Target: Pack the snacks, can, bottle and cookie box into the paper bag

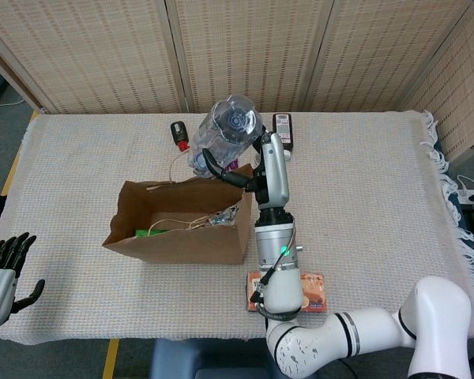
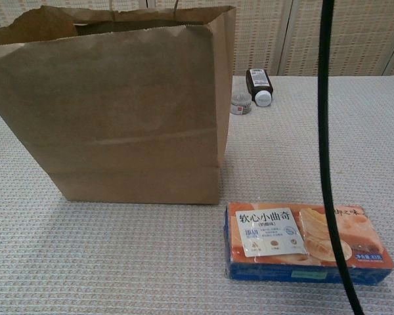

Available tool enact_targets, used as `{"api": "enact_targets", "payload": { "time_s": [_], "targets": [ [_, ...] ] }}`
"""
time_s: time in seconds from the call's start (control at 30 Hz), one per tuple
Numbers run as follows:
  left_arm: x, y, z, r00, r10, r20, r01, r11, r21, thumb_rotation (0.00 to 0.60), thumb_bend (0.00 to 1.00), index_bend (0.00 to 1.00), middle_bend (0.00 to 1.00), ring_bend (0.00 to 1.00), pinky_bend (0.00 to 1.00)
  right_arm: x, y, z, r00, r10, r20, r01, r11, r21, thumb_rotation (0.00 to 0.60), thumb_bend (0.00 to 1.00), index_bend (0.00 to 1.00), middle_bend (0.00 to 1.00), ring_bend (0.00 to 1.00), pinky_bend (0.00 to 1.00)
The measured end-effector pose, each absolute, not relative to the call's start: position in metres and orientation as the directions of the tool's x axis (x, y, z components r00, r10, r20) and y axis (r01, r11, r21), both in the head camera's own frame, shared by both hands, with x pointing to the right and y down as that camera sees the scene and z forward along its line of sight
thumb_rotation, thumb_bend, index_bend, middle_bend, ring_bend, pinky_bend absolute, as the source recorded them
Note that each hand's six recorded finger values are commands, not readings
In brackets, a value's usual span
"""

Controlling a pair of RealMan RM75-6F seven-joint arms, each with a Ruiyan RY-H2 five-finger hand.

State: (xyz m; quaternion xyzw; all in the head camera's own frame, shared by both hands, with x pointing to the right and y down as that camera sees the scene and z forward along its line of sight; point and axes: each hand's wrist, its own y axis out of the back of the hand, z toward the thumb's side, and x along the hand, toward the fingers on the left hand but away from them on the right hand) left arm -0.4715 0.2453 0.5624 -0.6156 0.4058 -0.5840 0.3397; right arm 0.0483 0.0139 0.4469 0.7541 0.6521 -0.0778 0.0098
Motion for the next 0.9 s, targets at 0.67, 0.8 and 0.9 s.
{"api": "enact_targets", "payload": {
  "time_s": [0.67,0.8,0.9],
  "targets": [
    [-0.473,0.246,0.562,-0.012,-0.896,0.444,-0.112,-0.44,-0.891,0.6,0.36,0.04,0.0,0.0,0.0,0.019,0.045,0.512,0.233,0.929,-0.286,0.926,-0.302,-0.225,0.6,0.39,0.57,0.6,0.55,0.71],
    [-0.473,0.246,0.562,-0.012,-0.896,0.444,-0.113,-0.44,-0.891,0.6,0.36,0.04,0.0,0.0,0.0,0.016,0.049,0.518,0.249,0.919,-0.306,0.916,-0.326,-0.235,0.6,0.39,0.54,0.59,0.52,0.66],
    [-0.473,0.246,0.562,-0.011,-0.896,0.444,-0.112,-0.44,-0.891,0.6,0.36,0.04,0.0,0.0,0.0,0.014,0.052,0.522,0.267,0.91,-0.318,0.904,-0.351,-0.246,0.6,0.39,0.37,0.49,0.39,0.51]
  ]
}}
